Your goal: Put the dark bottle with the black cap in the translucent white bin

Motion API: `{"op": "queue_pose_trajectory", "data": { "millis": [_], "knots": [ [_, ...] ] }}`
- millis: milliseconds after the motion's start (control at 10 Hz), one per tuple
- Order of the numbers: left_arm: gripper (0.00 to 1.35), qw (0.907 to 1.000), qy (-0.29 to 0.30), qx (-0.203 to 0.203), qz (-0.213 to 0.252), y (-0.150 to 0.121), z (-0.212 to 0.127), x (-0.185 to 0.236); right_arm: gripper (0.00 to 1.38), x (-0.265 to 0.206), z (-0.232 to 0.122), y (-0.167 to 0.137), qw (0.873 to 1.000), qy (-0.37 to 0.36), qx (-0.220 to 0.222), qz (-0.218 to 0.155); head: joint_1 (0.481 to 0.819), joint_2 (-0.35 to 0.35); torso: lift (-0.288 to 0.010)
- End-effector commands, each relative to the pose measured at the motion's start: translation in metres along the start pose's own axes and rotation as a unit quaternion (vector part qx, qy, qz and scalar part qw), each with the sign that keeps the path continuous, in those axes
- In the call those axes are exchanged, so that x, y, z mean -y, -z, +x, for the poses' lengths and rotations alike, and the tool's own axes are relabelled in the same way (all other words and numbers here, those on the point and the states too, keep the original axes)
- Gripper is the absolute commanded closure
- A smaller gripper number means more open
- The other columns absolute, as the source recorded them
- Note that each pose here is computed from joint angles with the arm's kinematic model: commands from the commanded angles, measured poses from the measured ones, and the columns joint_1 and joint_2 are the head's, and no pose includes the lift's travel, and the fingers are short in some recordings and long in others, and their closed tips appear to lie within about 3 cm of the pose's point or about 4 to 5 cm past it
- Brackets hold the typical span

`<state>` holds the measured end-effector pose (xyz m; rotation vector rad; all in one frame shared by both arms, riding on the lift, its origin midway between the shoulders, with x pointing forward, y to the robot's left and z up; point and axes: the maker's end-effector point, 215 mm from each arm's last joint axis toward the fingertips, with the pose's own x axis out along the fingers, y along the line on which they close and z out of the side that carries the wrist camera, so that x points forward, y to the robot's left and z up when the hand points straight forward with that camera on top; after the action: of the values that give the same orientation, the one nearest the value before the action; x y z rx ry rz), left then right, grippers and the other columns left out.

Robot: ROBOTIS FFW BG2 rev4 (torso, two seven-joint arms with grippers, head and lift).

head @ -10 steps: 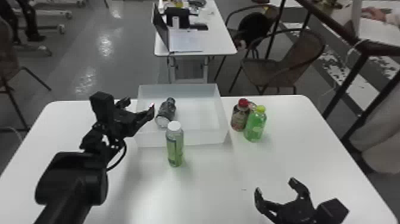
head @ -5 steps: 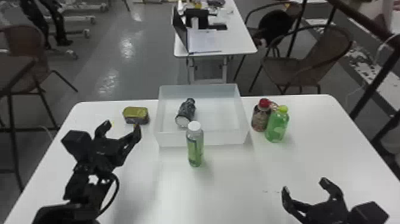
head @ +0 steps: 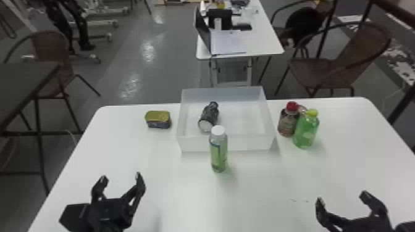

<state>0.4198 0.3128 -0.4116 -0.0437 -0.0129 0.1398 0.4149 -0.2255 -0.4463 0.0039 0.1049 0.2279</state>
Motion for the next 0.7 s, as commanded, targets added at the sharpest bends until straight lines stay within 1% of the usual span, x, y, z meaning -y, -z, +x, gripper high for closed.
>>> {"op": "queue_pose_trajectory", "data": {
  "millis": [0, 100, 200, 400, 600],
  "knots": [
    [0.32, 0.9998, -0.009, -0.015, 0.008, 0.016, -0.027, 0.008, 0.1, -0.002, -0.007, 0.007, 1.0, 0.0, -0.008, 0.002, 0.695, 0.118, -0.057],
    [0.32, 0.9996, -0.012, -0.024, 0.003, 0.025, -0.037, 0.016, 0.1, -0.002, -0.01, 0.009, 1.0, 0.002, -0.011, 0.004, 0.695, 0.118, -0.057],
    [0.32, 0.9994, -0.021, -0.026, -0.002, 0.028, -0.042, 0.018, 0.1, -0.002, -0.012, 0.01, 1.0, 0.003, -0.012, 0.004, 0.695, 0.114, -0.057],
    [0.32, 0.9991, -0.028, -0.028, -0.016, 0.029, -0.044, 0.025, 0.1, -0.002, -0.012, 0.01, 1.0, 0.004, -0.012, 0.005, 0.695, 0.095, -0.057],
    [0.32, 0.999, -0.027, -0.029, -0.02, 0.03, -0.043, 0.027, 0.1, -0.002, -0.012, 0.009, 1.0, 0.003, -0.011, 0.005, 0.695, 0.083, -0.057]
  ]
}}
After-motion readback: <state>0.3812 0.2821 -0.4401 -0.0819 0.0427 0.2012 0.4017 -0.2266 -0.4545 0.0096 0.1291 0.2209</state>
